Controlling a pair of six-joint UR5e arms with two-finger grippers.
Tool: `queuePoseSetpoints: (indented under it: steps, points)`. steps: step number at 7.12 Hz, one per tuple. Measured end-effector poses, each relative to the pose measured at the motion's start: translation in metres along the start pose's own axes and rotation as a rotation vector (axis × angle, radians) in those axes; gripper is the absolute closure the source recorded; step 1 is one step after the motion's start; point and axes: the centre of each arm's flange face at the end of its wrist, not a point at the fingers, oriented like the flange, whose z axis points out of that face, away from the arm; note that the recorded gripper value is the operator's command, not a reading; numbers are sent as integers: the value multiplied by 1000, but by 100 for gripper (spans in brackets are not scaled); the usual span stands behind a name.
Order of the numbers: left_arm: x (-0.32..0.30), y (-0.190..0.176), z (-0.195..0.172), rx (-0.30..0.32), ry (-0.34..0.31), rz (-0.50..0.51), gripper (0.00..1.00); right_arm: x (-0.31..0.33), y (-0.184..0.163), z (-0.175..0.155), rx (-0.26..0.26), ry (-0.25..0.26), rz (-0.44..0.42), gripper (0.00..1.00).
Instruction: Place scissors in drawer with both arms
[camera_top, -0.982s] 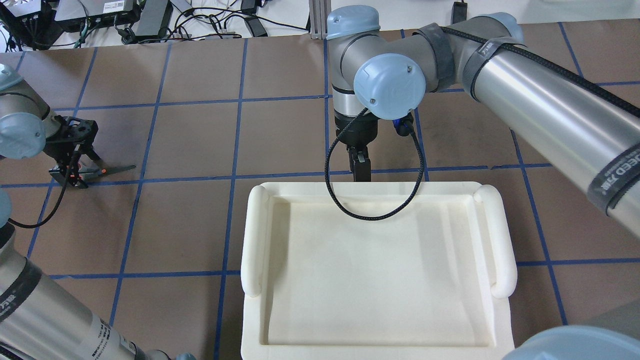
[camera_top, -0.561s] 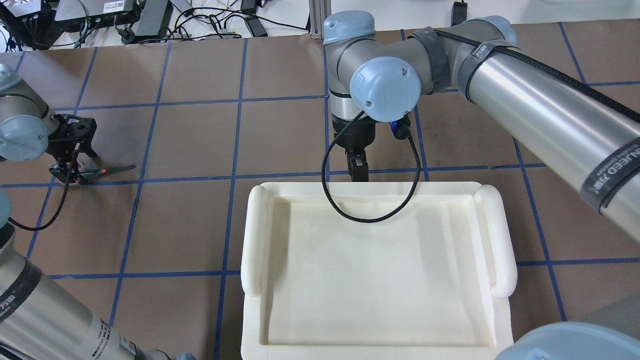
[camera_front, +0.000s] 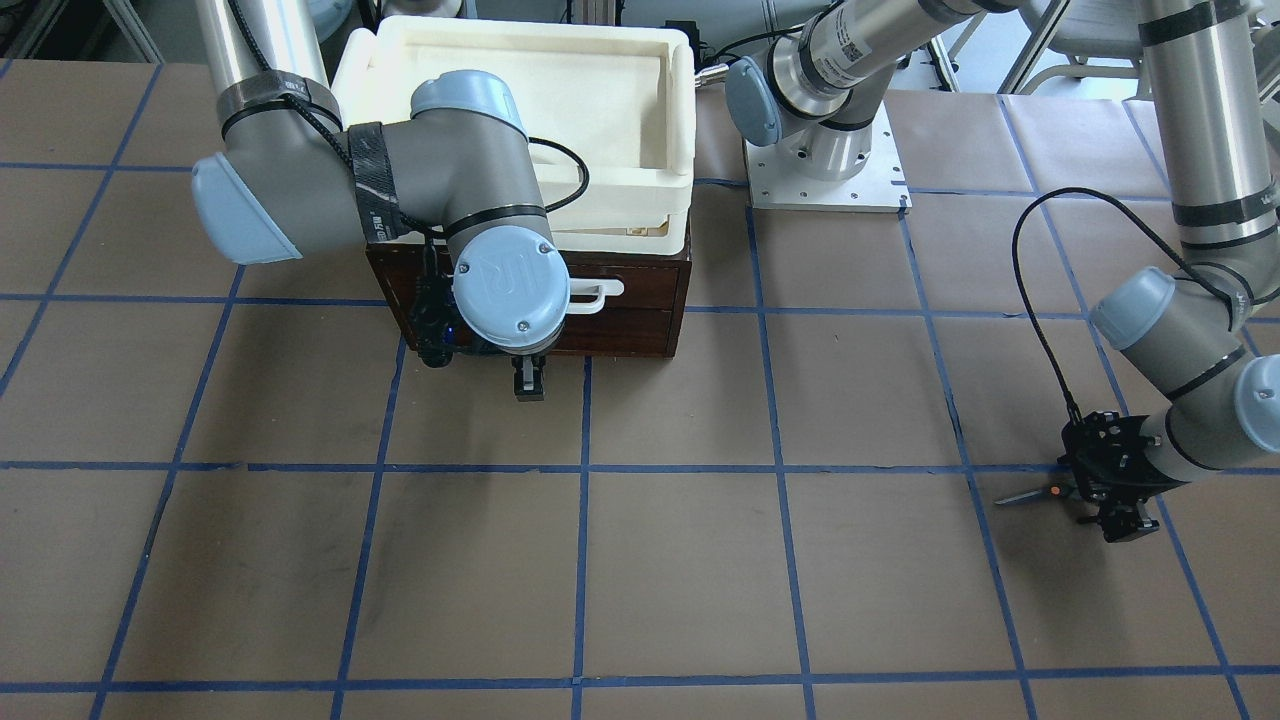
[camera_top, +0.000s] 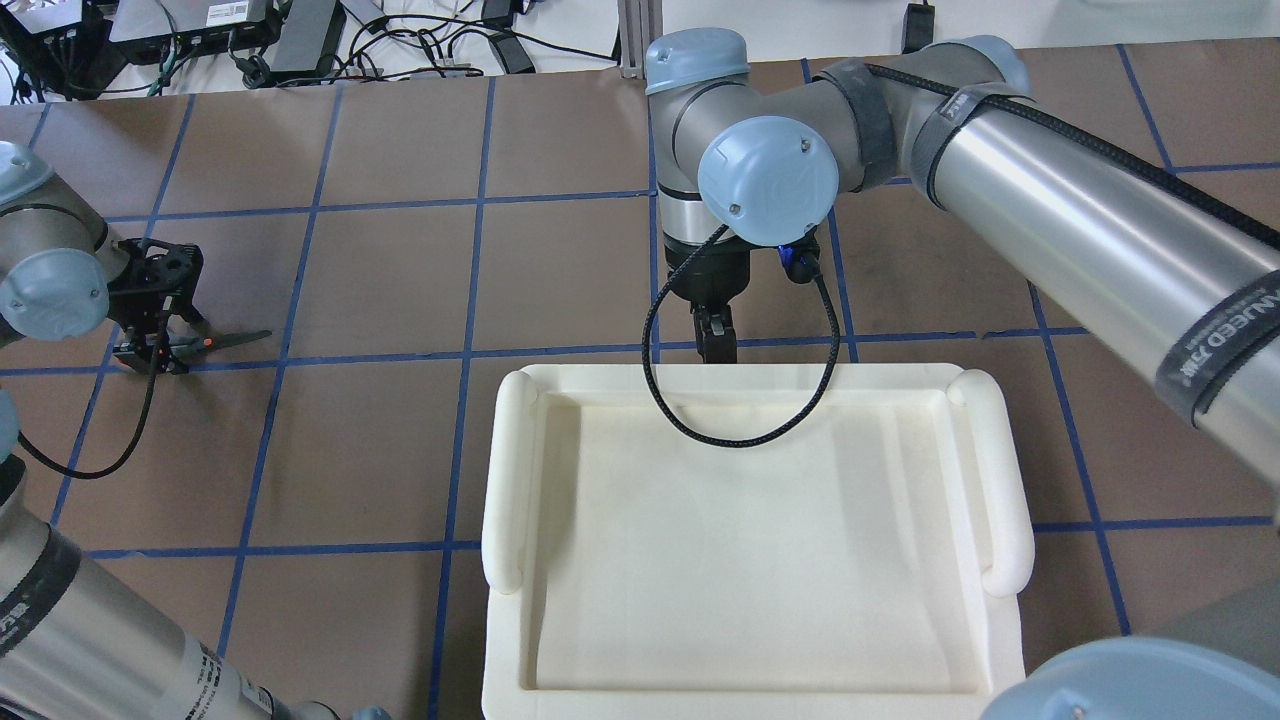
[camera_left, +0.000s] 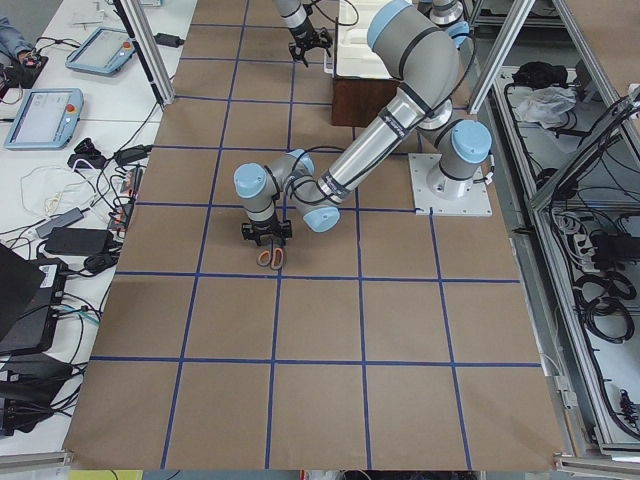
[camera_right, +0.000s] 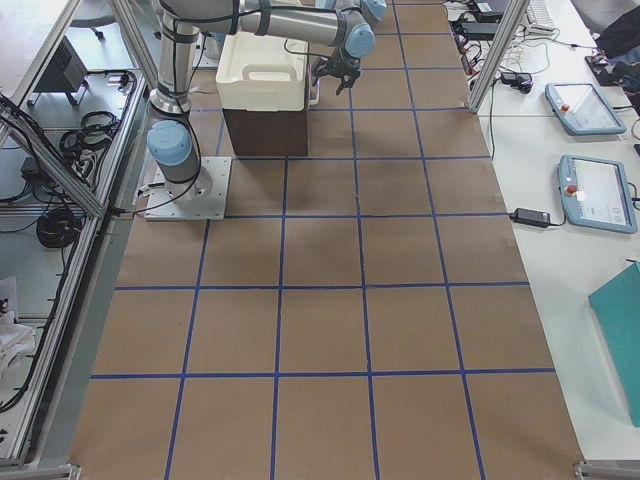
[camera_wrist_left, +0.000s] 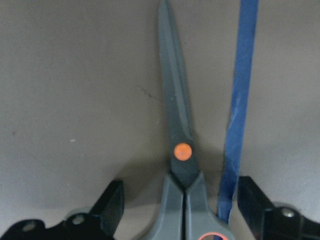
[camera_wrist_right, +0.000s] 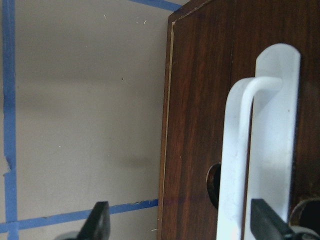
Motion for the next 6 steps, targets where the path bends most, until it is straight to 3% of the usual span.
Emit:
queuePoseSetpoints:
  steps: [3,4,6]
  points:
    - [1,2,-2,-12,-5,4,48,-7,1,8,2,8,-3,0]
    - [0,3,-3,-22,-16,2,63,-9,1,10,3,13,-6,0]
    - [-3,7,-6,-61,-43,-7,73,-12,2,15,5,20,-11,0]
